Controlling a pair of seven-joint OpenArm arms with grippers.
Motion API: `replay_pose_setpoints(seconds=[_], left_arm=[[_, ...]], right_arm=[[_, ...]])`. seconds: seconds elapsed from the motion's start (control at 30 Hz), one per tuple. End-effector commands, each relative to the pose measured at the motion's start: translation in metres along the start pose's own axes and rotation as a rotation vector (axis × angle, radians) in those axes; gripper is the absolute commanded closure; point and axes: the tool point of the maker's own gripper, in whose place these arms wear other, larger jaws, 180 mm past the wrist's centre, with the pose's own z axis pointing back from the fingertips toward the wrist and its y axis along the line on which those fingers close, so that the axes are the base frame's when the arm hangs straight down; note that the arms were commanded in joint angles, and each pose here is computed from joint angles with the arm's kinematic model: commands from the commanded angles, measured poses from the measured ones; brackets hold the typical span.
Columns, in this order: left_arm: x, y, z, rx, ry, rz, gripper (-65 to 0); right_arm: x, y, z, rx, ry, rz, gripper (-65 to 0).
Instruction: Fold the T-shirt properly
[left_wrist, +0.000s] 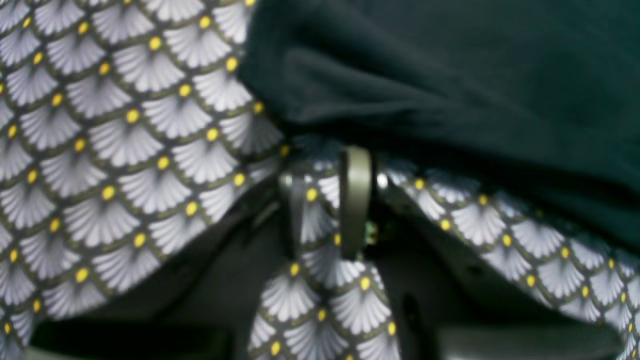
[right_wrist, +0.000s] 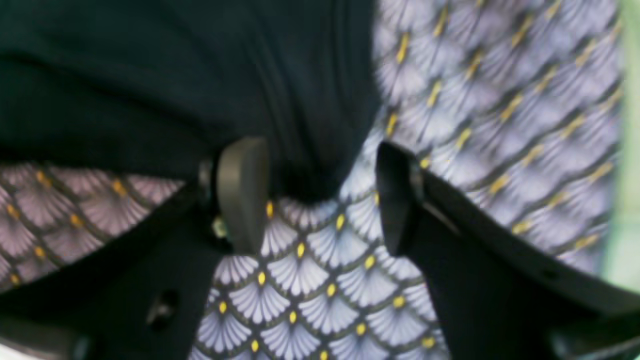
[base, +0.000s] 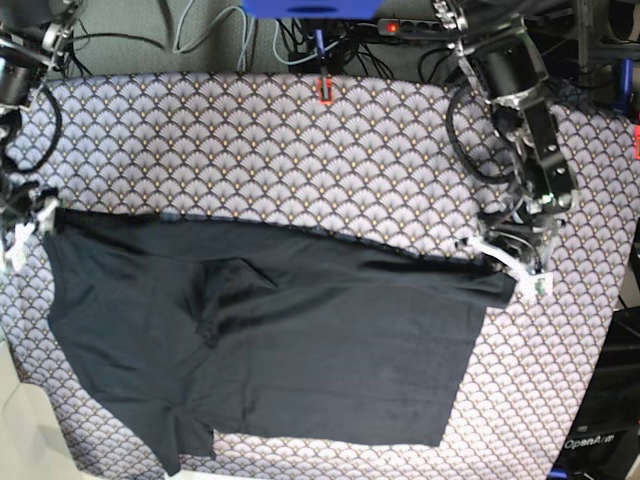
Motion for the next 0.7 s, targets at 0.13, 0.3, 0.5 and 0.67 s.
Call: replay_pose_setpoints(seconds=[0.13, 0.3, 0.5, 0.67], left_arm=[[0.027, 0.000, 0.003, -0.005, -0.074, -0.014, -12.6], [0.031, -0.001, 0.002, -0.006, -0.083, -0.012, -12.6], [0.032, -0.004, 0.002, -0.013, -0.083, -0.013, -12.6], [0.031, -0.005, 0.001, -0.014, -0.083, -0.011, -12.6]], right_arm=[[0.022, -0.011, 0.002, -0.006, -0.068, -0.014, -35.8], [0.022, 0.000, -0.003, 0.014, -0.072, -0.025, -35.8], [0.020, 0.010, -0.008, 0.034, -0.075, -0.037, -35.8], [0.025, 0.013, -0.009, 0.040, -0.109, -0.042, -35.4]])
